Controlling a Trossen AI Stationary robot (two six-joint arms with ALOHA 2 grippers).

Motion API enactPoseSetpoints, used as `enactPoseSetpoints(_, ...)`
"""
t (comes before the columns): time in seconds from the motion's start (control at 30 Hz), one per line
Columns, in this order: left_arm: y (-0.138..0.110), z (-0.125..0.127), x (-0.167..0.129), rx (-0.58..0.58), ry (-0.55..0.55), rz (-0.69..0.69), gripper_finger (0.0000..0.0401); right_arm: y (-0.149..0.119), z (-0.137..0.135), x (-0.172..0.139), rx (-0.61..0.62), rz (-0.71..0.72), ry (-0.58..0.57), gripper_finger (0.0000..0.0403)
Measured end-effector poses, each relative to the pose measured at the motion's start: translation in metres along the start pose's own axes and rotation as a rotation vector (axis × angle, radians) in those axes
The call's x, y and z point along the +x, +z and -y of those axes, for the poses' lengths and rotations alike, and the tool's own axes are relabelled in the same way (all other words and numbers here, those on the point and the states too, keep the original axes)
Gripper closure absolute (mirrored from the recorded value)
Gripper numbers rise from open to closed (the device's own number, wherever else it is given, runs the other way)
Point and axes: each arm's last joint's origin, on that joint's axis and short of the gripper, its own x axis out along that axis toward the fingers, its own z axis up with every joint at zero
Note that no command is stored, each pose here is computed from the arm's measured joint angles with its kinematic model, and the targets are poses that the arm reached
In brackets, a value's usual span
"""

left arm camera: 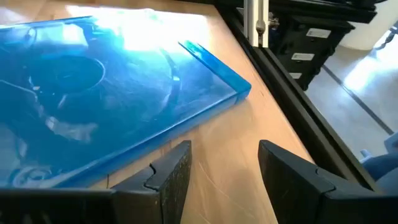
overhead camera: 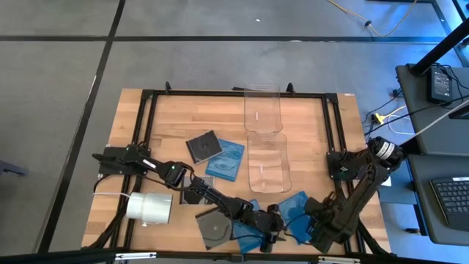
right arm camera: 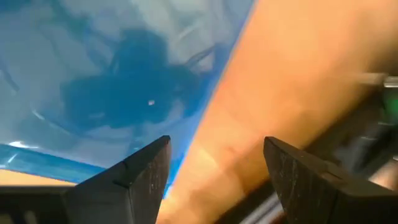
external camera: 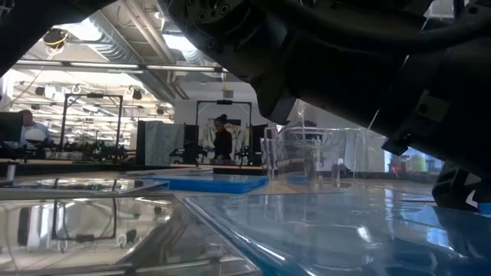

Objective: Pick & place jewel cases by type
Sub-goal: Put the bottom right blue CD case into the top transparent bin

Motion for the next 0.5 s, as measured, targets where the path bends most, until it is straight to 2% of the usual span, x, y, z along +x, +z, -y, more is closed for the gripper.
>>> enactPoseSetpoints(0.23,0.001,-0.001,0.000,0.124,0.004,0.002,0.0217,0.000,-0.006,-0.041,0.074,0.024,0.084,0.0143)
enactPoseSetpoints(0.5,0.010,0.000,-0.004,0.317,0.043,0.023,0.0217,-0.008,0.013,-0.065,0.168,0.104,0.196,0.0143)
